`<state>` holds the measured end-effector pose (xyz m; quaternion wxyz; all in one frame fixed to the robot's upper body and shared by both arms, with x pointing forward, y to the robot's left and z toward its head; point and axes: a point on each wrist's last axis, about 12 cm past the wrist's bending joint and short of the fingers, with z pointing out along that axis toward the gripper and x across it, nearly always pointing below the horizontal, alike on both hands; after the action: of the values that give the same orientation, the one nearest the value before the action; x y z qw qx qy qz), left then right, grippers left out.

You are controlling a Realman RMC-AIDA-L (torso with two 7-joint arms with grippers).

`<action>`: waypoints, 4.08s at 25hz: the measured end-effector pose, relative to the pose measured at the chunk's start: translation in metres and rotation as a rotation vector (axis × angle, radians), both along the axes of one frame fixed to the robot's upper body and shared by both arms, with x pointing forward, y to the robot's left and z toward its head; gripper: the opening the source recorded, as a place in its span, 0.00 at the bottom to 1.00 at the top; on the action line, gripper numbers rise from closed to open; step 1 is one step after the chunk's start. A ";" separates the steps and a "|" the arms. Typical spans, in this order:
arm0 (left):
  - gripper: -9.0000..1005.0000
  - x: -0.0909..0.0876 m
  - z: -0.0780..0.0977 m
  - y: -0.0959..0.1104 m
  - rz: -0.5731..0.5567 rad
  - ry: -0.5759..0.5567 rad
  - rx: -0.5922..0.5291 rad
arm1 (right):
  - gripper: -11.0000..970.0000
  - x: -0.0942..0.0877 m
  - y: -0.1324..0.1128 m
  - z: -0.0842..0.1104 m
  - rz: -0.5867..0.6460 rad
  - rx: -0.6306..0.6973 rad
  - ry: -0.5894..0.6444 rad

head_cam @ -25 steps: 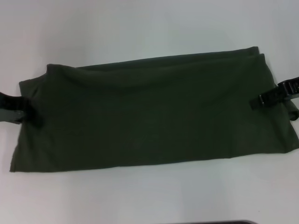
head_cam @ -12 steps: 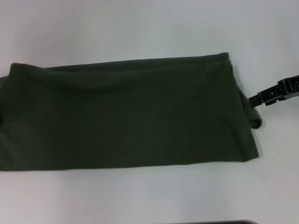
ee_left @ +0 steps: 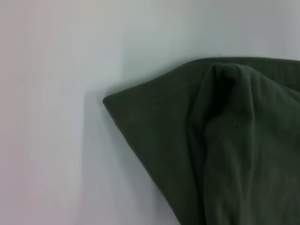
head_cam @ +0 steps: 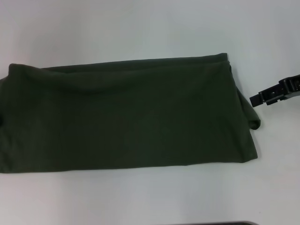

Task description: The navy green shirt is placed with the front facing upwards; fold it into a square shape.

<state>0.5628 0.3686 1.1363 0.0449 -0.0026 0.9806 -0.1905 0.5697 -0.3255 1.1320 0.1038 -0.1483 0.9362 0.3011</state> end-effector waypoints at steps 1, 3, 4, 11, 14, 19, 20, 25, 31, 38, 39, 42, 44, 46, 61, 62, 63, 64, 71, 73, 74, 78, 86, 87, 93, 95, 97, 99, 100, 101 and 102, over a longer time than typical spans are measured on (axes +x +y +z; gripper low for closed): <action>0.08 0.000 0.000 0.000 0.000 0.000 0.000 | 0.71 0.000 0.000 0.000 -0.001 0.000 0.000; 0.08 0.000 0.000 0.000 0.001 -0.001 0.000 | 0.71 0.000 0.000 0.000 0.000 0.000 0.001; 0.08 -0.001 0.000 0.000 -0.004 0.000 -0.009 | 0.71 -0.001 0.000 0.000 0.000 -0.001 0.001; 0.08 -0.010 0.030 -0.023 -0.162 -0.083 -0.407 | 0.71 0.000 0.000 0.000 0.005 -0.001 -0.001; 0.08 -0.010 0.036 -0.045 -0.238 -0.102 -0.566 | 0.71 0.000 0.001 0.000 0.012 -0.005 -0.003; 0.08 -0.003 0.026 -0.102 -0.336 -0.067 -0.776 | 0.71 0.000 0.003 -0.001 0.015 -0.002 -0.001; 0.08 -0.001 0.023 -0.126 -0.370 -0.060 -0.813 | 0.71 0.000 0.005 -0.002 0.019 0.000 0.000; 0.08 0.004 0.008 -0.172 -0.396 -0.066 -0.809 | 0.71 -0.001 0.007 -0.005 0.029 0.003 0.003; 0.08 0.011 -0.015 -0.202 -0.317 -0.121 -0.803 | 0.71 -0.003 0.007 -0.007 0.033 0.007 0.005; 0.08 0.012 -0.020 -0.223 -0.308 -0.133 -0.865 | 0.71 -0.001 0.009 -0.006 0.039 0.007 0.002; 0.08 0.011 -0.021 -0.226 -0.310 -0.134 -0.867 | 0.71 -0.001 0.009 -0.006 0.039 0.007 0.001; 0.08 0.011 -0.026 -0.236 -0.314 -0.132 -0.866 | 0.71 0.000 0.010 -0.006 0.040 0.009 0.001; 0.08 0.012 -0.034 -0.241 -0.279 -0.138 -0.848 | 0.71 0.000 0.010 -0.006 0.041 0.010 0.000; 0.08 0.013 -0.037 -0.242 -0.260 -0.140 -0.839 | 0.71 0.000 0.010 -0.006 0.041 0.009 0.000; 0.44 0.009 -0.033 -0.237 -0.253 -0.126 -0.903 | 0.71 0.003 0.007 -0.004 0.024 -0.001 -0.008; 0.46 0.010 -0.028 -0.232 -0.251 -0.139 -0.922 | 0.71 0.003 0.005 -0.004 0.020 -0.003 -0.009; 0.48 0.011 -0.023 -0.227 -0.252 -0.154 -0.942 | 0.71 0.003 0.002 -0.002 0.015 -0.004 -0.008; 0.50 0.012 -0.017 -0.218 -0.254 -0.177 -0.959 | 0.71 0.003 0.002 -0.002 0.015 -0.004 -0.008; 0.73 0.004 0.017 -0.135 -0.314 -0.250 -1.000 | 0.71 0.006 -0.018 0.022 -0.026 0.068 -0.052; 0.80 -0.006 0.016 -0.120 -0.322 -0.229 -1.014 | 0.71 0.007 -0.019 0.027 -0.028 0.091 -0.068; 0.82 -0.011 0.014 -0.116 -0.323 -0.218 -1.023 | 0.71 0.008 -0.020 0.028 -0.030 0.094 -0.071; 0.92 -0.025 0.008 -0.113 -0.353 -0.186 -1.054 | 0.71 0.010 -0.018 0.030 -0.027 0.095 -0.075; 0.91 -0.021 0.005 -0.093 -0.282 -0.209 -0.970 | 0.71 0.022 0.004 0.039 -0.005 0.151 -0.074; 0.91 -0.021 0.005 -0.090 -0.280 -0.202 -0.951 | 0.71 0.024 0.008 0.041 0.007 0.157 -0.072; 0.90 -0.025 0.000 -0.071 -0.270 -0.110 -0.726 | 0.71 0.037 0.038 0.053 0.086 0.151 -0.059; 0.90 -0.026 -0.002 -0.065 -0.258 -0.087 -0.652 | 0.71 0.041 0.051 0.056 0.121 0.132 -0.054; 0.90 -0.028 -0.005 -0.061 -0.250 -0.067 -0.588 | 0.71 0.045 0.062 0.058 0.145 0.105 -0.053; 0.90 -0.029 -0.008 -0.059 -0.248 -0.043 -0.530 | 0.71 0.049 0.073 0.059 0.168 0.075 -0.060; 0.90 -0.030 -0.009 -0.058 -0.249 -0.033 -0.507 | 0.71 0.051 0.077 0.060 0.180 0.066 -0.064; 0.90 -0.030 -0.010 -0.057 -0.251 -0.026 -0.492 | 0.71 0.052 0.082 0.061 0.192 0.059 -0.069; 0.89 -0.030 -0.010 -0.057 -0.253 -0.019 -0.483 | 0.71 0.053 0.086 0.063 0.207 0.053 -0.071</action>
<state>0.5325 0.3117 1.1263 0.0281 0.1112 0.8988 -0.4230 0.6227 -0.2392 1.1945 0.1090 -0.2521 0.9033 0.3295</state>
